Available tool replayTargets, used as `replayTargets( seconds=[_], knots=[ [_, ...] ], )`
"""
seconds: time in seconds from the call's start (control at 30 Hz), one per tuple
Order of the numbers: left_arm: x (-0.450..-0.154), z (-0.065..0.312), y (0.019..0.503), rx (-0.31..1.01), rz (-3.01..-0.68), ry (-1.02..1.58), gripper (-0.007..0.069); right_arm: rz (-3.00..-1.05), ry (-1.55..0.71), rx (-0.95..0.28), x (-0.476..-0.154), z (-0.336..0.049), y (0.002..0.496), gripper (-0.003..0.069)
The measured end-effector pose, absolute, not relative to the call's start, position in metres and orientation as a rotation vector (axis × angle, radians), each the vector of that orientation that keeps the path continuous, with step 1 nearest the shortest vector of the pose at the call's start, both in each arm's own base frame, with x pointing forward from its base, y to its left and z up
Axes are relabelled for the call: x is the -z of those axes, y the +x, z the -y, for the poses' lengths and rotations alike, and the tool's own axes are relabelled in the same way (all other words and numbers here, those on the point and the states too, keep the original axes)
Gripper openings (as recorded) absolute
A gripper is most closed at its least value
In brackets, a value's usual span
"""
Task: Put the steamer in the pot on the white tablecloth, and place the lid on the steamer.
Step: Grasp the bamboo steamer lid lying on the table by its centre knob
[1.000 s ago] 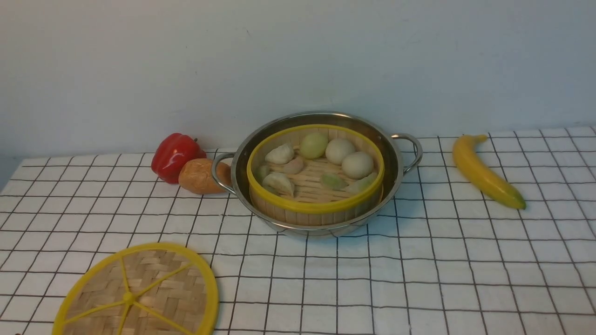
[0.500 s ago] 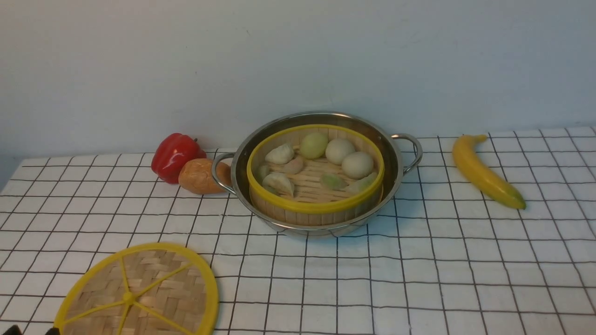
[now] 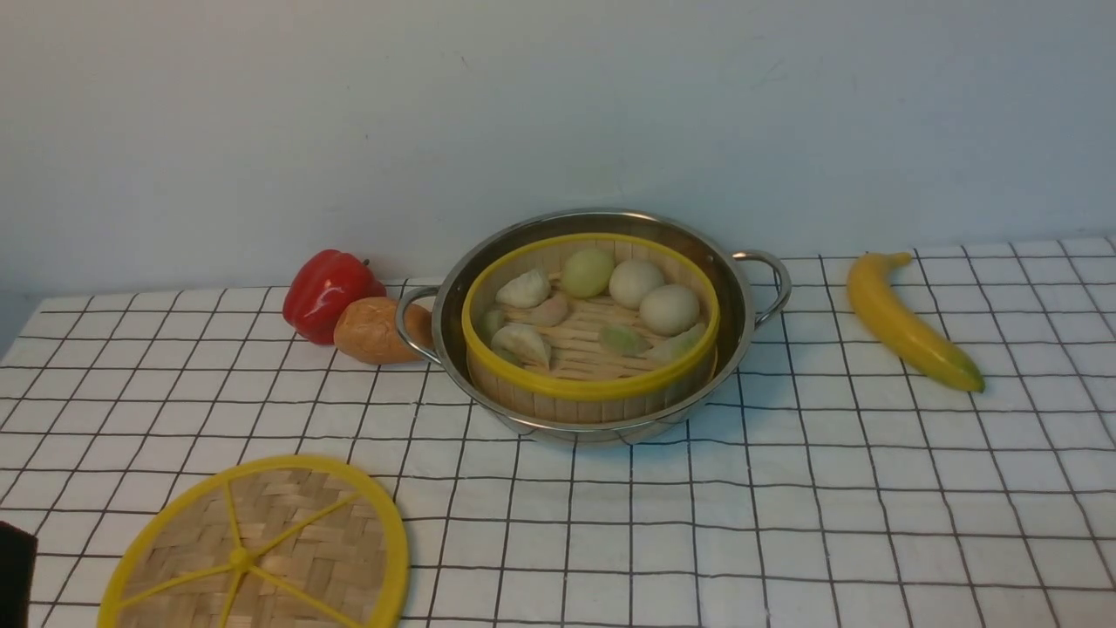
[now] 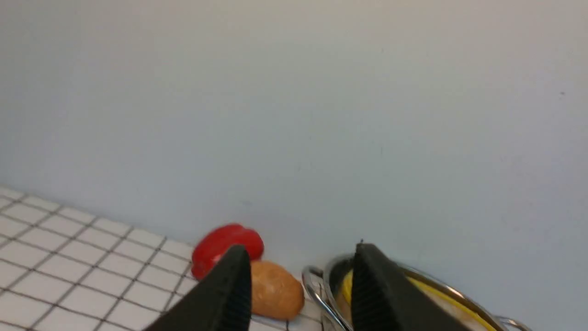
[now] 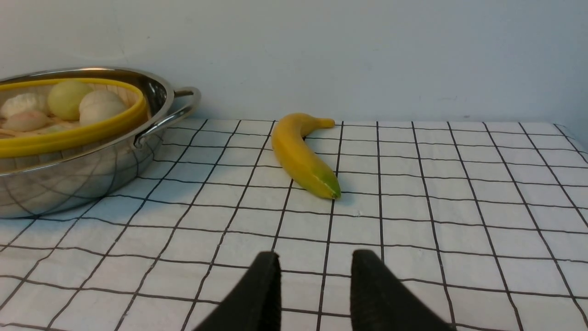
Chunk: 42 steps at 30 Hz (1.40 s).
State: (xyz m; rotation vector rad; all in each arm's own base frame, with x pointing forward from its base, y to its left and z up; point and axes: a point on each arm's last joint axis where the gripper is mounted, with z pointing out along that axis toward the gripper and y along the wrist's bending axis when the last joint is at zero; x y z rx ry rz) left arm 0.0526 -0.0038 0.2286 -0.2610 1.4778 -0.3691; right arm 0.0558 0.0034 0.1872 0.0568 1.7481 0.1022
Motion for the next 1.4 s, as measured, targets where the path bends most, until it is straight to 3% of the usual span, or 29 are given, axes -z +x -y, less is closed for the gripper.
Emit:
replayTargets(
  seconds=[0.2, 0.23, 0.37, 0.4, 0.57, 0.77, 0.97, 1.13, 1.4],
  knots=[
    [-0.272, 0.013, 0.047, 0.372, -1.703, -0.158, 0.0295, -1.748, 0.057, -0.102, -0.187, -0.003, 0.056, 0.024],
    [-0.284, 0.015, 0.048, 0.307, -1.849, -0.073, 0.0295, -1.748, 0.057, -0.102, -0.187, -0.003, 0.056, 0.024],
    [-0.297, 0.011, 0.057, 0.145, -2.072, 0.062, 0.0295, -1.748, 0.057, -0.102, -0.187, -0.003, 0.056, 0.024],
    [-0.297, 0.006, 0.067, 0.016, -2.228, 0.155, 0.0295, -1.748, 0.057, -0.102, -0.187, -0.003, 0.056, 0.024],
    [-0.28, -0.004, 0.105, -0.189, -2.513, 0.341, 0.0295, -1.748, 0.057, -0.102, -0.187, -0.003, 0.056, 0.024],
    [-0.243, 0.002, 0.173, -0.093, -2.757, 0.348, 0.0295, -1.748, 0.057, -0.102, -0.187, -0.003, 0.056, 0.024],
    [-0.216, 0.005, 0.231, -0.08, -2.835, 0.41, 0.0295, -1.748, 0.057, -0.102, -0.187, -0.003, 0.056, 0.024],
    [-0.2, 0.008, 0.264, -0.029, -2.877, 0.408, 0.0295, -1.748, 0.057, -0.102, -0.187, -0.003, 0.056, 0.024],
    [-0.178, 0.009, 0.277, -0.006, -2.95, 0.416, 0.0295, -1.748, 0.057, -0.102, -0.187, -0.003, 0.056, 0.024]
  ],
)
